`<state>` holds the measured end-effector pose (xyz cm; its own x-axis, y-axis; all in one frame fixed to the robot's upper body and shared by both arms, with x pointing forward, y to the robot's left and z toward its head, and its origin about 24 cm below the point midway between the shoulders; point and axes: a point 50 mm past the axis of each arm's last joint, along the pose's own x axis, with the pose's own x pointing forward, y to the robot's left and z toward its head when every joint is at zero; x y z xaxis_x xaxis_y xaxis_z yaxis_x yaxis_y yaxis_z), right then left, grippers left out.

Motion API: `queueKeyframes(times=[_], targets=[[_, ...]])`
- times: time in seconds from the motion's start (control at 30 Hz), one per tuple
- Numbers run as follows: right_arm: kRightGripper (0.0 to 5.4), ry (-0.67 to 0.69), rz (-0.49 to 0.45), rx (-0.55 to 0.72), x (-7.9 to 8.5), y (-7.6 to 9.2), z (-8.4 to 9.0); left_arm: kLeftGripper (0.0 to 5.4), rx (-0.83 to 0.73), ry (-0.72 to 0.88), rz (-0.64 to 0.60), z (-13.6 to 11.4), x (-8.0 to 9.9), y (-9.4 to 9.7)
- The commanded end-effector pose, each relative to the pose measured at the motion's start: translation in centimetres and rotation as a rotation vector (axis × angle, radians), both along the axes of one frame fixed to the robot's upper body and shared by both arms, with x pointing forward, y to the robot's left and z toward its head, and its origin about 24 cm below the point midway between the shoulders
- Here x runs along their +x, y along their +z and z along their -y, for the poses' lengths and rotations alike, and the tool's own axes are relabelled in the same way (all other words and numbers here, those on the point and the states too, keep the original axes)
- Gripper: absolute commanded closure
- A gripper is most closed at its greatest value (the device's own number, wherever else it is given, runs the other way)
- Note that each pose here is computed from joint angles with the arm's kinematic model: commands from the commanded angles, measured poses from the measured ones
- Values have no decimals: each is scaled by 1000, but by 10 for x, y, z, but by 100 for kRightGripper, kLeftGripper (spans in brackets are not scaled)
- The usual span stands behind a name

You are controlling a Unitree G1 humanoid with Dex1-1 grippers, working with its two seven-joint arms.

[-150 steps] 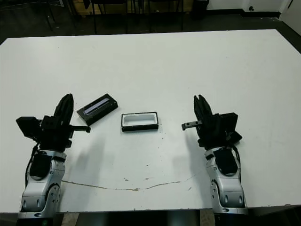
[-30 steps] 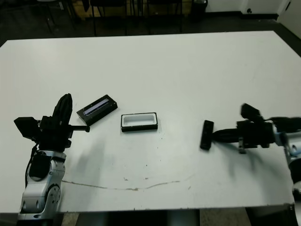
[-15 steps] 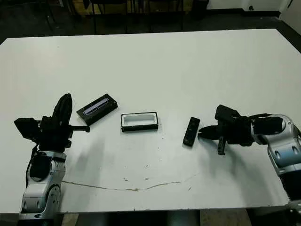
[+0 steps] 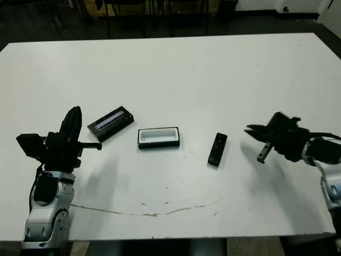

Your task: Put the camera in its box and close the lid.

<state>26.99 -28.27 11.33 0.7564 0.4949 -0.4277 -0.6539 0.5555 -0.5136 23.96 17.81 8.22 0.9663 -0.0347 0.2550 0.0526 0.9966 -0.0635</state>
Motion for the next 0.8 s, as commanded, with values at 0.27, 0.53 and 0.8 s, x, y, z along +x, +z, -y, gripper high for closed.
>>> queueKeyframes(times=[0.27,0.53,0.8], targets=[[540,23,-108,-54,3,-11,-11,539,-1,8,-40,-3,-3,-8],[540,68,-231,-102,3,-2,-27,539,-1,4,-40,-2,-2,-7],[540,131,-288,-127,15,-28,-26,539,7,3,-38,-2,-2,-6]])
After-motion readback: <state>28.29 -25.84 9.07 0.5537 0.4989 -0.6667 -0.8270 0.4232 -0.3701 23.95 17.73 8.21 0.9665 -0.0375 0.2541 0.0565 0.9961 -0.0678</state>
